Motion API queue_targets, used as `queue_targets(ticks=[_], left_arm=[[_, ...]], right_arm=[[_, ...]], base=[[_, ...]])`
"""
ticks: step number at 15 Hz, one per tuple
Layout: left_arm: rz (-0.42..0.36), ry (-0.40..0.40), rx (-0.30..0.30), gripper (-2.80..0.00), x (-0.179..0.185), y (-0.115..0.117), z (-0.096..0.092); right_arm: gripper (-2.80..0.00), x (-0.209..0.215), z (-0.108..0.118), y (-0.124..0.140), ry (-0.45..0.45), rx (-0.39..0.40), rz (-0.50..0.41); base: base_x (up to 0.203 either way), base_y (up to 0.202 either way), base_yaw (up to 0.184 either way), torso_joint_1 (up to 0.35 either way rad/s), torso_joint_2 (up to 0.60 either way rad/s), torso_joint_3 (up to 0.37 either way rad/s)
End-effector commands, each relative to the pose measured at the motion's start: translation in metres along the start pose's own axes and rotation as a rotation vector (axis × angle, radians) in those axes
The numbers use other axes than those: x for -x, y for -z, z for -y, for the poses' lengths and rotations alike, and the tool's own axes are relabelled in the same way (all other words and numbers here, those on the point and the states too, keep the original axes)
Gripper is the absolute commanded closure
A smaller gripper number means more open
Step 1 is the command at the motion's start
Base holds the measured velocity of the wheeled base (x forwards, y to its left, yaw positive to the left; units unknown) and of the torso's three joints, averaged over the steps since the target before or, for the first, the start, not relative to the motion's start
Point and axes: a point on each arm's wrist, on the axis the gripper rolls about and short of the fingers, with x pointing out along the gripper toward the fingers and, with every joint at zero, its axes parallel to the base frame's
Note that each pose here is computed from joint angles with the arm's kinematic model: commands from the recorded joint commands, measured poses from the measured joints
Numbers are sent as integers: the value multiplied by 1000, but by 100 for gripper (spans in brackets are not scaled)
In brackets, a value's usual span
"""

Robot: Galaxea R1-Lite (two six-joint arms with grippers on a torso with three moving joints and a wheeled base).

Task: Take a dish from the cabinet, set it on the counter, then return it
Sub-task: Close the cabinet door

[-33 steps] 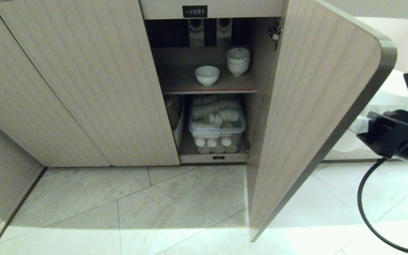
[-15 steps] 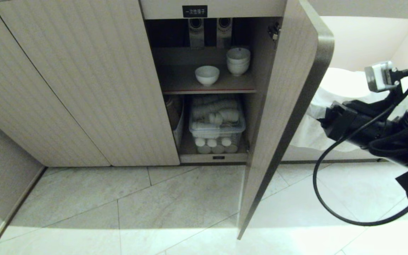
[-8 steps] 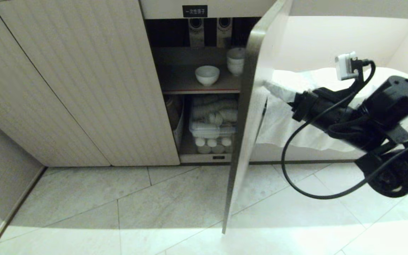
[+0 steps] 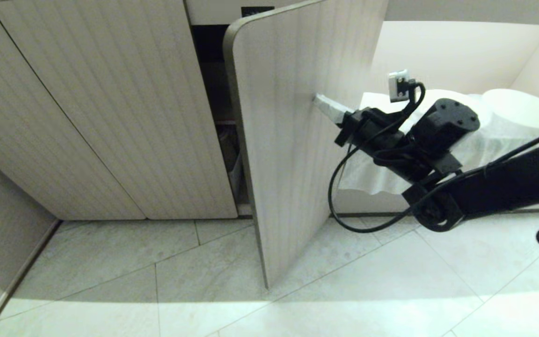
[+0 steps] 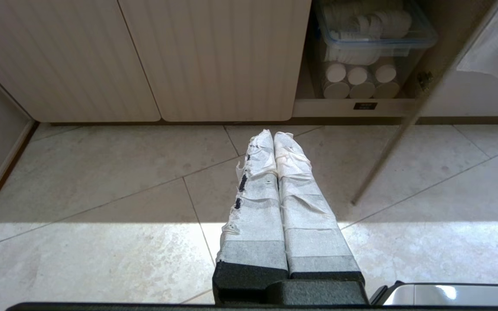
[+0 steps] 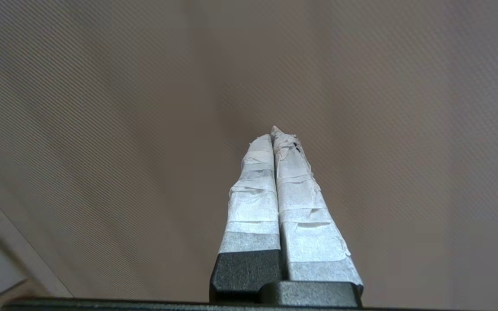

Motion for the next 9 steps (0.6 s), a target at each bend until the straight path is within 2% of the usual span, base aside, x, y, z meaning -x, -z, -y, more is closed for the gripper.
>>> queue_targets(ticks=[1,9], left_arm=[[1,-1,0,0,0,0,0],[0,-1,1,0,0,0,0]], right_arm=[[0,-17,16,22,21,22,18],[0,-67,64,55,327,120,150]], base=[[0,0,0,0,0,0],[0,0,0,0,0,0]])
